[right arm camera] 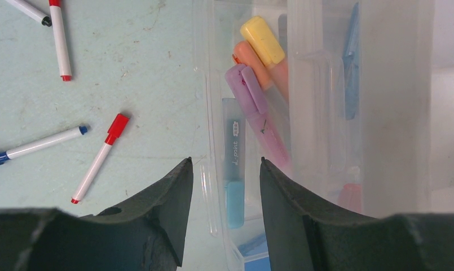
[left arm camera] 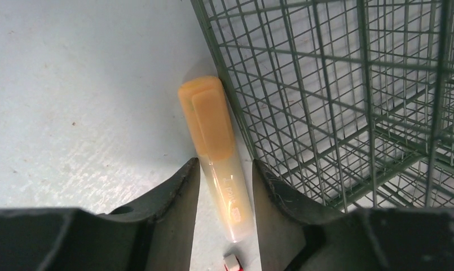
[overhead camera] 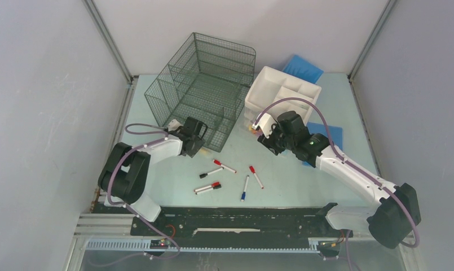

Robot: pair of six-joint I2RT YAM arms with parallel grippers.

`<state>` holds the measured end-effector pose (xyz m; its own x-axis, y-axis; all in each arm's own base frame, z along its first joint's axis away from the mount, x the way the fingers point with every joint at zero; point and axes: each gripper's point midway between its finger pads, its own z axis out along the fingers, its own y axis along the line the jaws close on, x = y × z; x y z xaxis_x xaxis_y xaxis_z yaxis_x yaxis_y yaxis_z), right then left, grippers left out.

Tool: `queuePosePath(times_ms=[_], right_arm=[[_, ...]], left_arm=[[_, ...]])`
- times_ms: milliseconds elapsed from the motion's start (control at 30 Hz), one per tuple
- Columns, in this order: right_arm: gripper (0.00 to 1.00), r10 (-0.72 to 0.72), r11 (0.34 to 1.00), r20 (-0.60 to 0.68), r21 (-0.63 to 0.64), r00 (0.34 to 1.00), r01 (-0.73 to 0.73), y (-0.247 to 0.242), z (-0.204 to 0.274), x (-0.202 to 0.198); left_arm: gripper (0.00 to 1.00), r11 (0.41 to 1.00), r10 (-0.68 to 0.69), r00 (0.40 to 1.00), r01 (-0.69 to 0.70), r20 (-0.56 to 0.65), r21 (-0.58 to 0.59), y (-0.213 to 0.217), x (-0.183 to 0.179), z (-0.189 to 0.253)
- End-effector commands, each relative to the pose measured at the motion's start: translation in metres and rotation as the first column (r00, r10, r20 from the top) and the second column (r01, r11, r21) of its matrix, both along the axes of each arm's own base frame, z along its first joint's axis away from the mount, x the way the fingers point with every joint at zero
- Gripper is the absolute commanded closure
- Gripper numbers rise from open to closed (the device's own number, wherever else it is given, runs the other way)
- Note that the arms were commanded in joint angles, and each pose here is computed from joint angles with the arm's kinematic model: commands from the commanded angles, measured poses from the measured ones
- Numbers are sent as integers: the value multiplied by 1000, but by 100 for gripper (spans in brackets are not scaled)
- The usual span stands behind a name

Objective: Organize the desk
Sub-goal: Pick up the stationery from the center of the board.

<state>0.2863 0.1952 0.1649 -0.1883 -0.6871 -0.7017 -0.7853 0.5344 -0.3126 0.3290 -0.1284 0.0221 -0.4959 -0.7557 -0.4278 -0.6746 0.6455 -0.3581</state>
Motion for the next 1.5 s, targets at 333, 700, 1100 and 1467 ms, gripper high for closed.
queuePosePath(times_ms=[333, 700, 1100, 1467], right_arm=[[45, 24, 999, 77, 46, 997, -27, 9, 32, 4], [45, 29, 998, 78, 47, 997, -32, 10, 32, 3], [45, 34, 998, 76, 49, 997, -37, 12, 32, 2], [45, 40, 998, 77, 50, 996, -44, 13, 33, 1]], left_arm=[[59, 999, -30, 983, 34, -179, 19, 4, -28, -23], [62, 995, -21, 976, 41, -219, 87, 33, -73, -28], [44, 992, -39, 967, 68, -251, 109, 39, -85, -34], [55, 979, -87, 930, 146, -356, 143, 41, -93, -44]])
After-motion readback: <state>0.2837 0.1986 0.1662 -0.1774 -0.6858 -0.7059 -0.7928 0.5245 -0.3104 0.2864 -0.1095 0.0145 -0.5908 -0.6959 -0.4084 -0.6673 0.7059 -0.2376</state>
